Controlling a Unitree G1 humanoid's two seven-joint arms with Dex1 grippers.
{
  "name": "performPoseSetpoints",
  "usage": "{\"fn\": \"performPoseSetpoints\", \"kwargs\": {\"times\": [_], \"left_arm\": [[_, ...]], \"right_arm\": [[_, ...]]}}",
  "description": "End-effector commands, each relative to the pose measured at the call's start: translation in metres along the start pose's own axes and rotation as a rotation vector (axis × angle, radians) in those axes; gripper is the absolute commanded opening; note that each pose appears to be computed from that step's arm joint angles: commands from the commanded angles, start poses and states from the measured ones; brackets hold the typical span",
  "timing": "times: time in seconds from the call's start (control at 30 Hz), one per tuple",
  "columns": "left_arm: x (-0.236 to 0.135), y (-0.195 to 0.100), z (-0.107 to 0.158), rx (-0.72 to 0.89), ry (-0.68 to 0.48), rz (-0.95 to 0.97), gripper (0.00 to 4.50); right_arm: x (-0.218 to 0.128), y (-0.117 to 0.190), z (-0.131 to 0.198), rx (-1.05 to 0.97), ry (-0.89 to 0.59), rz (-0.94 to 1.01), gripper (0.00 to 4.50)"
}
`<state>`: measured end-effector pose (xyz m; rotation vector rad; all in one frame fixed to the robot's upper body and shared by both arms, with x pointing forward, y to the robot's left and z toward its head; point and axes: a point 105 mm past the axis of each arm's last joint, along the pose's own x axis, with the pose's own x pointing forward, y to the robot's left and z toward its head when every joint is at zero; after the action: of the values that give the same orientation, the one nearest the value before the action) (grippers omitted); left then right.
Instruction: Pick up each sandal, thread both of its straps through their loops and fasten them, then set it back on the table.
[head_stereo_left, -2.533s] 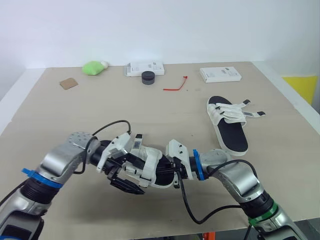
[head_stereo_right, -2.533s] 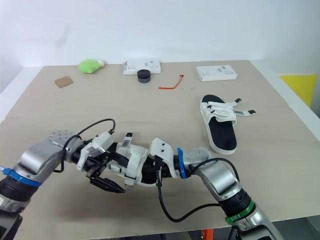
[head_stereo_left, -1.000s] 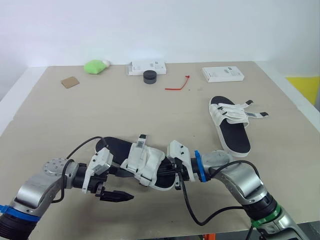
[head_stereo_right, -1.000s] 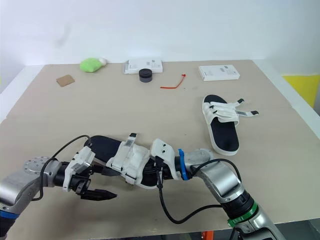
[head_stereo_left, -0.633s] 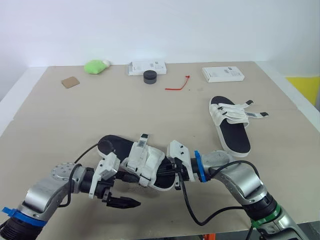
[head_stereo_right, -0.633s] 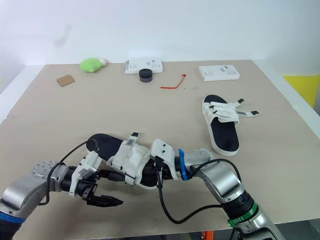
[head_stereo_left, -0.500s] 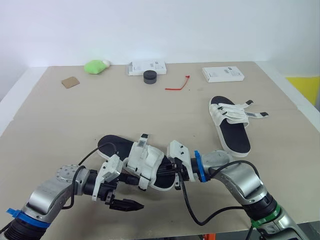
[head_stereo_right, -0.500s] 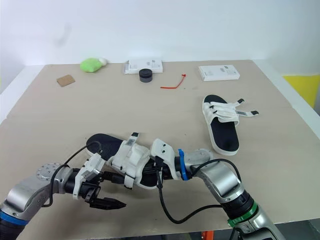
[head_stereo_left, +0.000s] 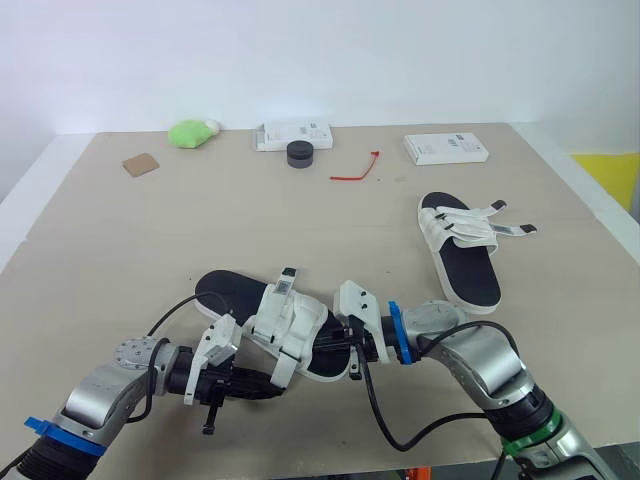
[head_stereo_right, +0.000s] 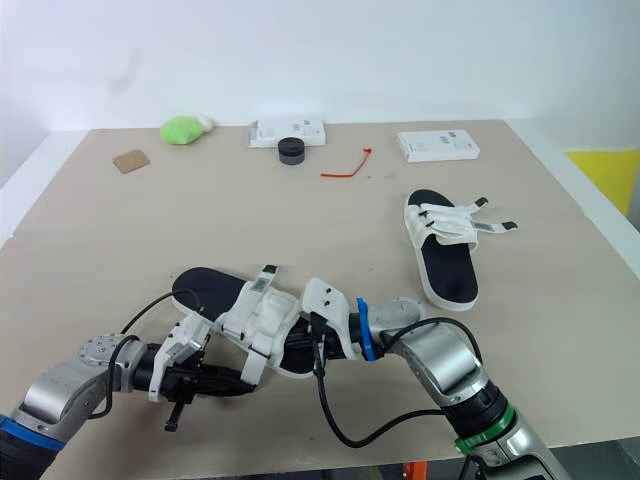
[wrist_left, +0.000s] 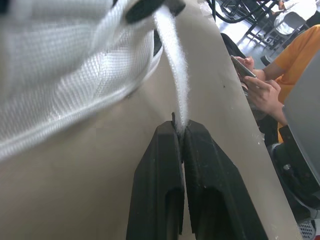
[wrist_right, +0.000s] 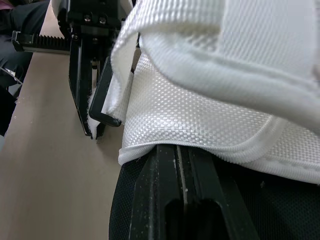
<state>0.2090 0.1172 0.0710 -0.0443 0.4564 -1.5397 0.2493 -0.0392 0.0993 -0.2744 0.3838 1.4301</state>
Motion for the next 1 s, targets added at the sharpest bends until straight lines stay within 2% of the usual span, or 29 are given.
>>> {"fn": "performPoseSetpoints", "kwargs": {"times": [0.03,0.3,0.43,0.57,0.73,0.87,1.0], "left_arm": [[-0.006,-0.006,0.005,0.0,0.0,-0.025,0.06],[-0.027,-0.031,0.045,-0.11,0.039,-0.174,0.06],[-0.036,-0.05,0.085,-0.191,0.027,-0.293,0.06],[-0.034,-0.052,0.104,-0.256,-0.009,-0.319,0.06],[-0.013,-0.027,0.109,-0.326,-0.017,-0.214,0.06],[0.018,0.025,0.101,-0.508,-0.026,0.004,0.06],[0.023,0.043,0.106,-0.64,-0.066,0.046,0.06]], "right_arm": [[0.005,0.006,-0.014,0.043,0.044,0.033,0.0],[0.004,0.003,-0.016,0.042,0.05,0.031,0.0],[0.004,0.001,-0.015,0.035,0.051,0.031,0.0],[0.005,0.0,-0.015,0.031,0.05,0.031,0.0],[0.005,-0.001,-0.015,0.03,0.05,0.025,0.0],[0.004,-0.001,-0.015,0.029,0.049,0.019,0.0],[0.004,-0.001,-0.015,0.027,0.049,0.012,0.0]]}}
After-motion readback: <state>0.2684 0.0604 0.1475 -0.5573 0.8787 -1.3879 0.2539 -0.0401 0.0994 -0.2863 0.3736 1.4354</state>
